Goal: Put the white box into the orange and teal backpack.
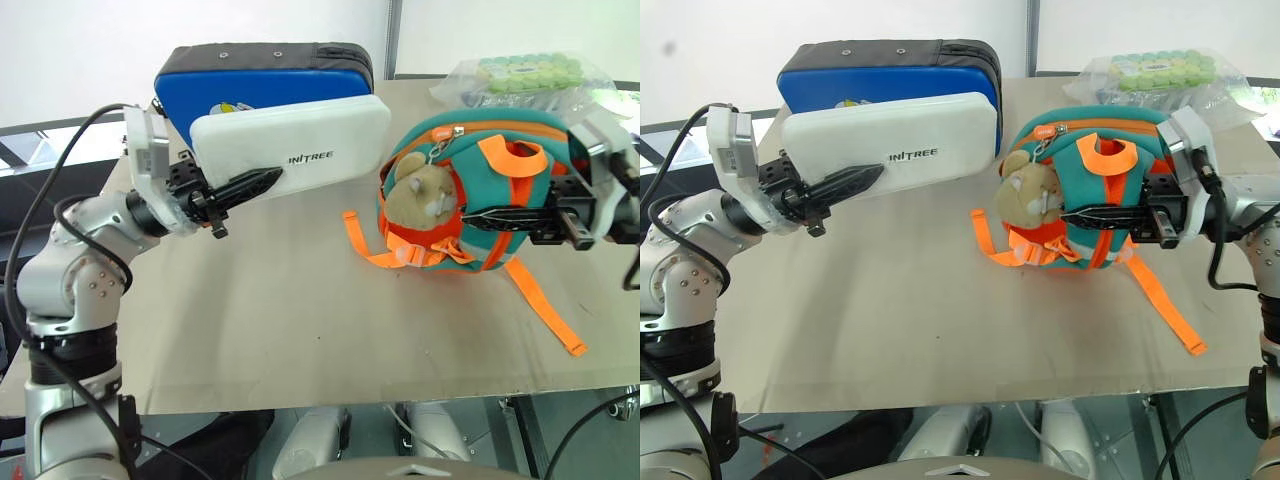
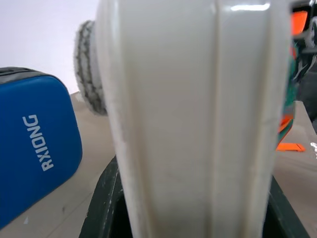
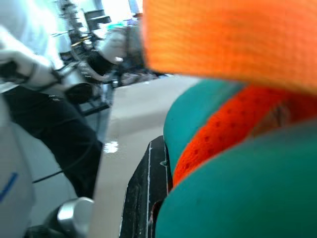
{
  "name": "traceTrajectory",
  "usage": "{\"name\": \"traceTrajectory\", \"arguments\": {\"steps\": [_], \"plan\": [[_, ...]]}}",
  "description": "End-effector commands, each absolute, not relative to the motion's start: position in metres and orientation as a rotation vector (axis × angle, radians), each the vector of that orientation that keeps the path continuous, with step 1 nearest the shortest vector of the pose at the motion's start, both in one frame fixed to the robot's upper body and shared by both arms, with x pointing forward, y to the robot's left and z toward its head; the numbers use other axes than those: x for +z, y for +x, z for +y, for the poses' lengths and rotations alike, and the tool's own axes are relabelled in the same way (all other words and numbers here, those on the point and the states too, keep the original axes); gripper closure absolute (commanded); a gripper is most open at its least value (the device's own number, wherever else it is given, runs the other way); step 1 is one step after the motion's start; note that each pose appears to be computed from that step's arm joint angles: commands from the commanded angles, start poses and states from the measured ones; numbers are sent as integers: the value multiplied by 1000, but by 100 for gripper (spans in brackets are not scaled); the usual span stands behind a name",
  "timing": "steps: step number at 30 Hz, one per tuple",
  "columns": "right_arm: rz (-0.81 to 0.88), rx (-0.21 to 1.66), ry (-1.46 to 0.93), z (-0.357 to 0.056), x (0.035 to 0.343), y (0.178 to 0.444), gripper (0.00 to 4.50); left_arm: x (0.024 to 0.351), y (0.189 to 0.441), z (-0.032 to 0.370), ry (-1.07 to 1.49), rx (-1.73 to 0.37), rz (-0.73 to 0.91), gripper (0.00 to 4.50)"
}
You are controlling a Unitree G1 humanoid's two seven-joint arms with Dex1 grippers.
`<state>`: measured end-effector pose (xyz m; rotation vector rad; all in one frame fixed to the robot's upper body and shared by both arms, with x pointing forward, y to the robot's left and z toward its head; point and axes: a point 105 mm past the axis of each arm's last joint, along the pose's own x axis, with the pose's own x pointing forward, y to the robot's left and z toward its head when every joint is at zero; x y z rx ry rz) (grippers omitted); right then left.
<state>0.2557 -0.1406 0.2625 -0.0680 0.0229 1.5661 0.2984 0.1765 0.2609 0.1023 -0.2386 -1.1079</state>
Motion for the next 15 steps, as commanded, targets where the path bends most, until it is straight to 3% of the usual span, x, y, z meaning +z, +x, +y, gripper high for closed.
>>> {"name": "traceTrajectory", "arguments": {"steps": [1, 6, 15], "plan": [[-37, 1600, -109, -138, 277, 239, 446, 268, 296, 164, 161, -1193, -287, 338], [-17, 1597, -103, -137, 270, 231, 446, 251, 301, 134, 257, -1302, -248, 338], [-3, 1583, -106, -131, 266, 220, 446, 254, 303, 31, 325, -1652, -242, 338]]}}
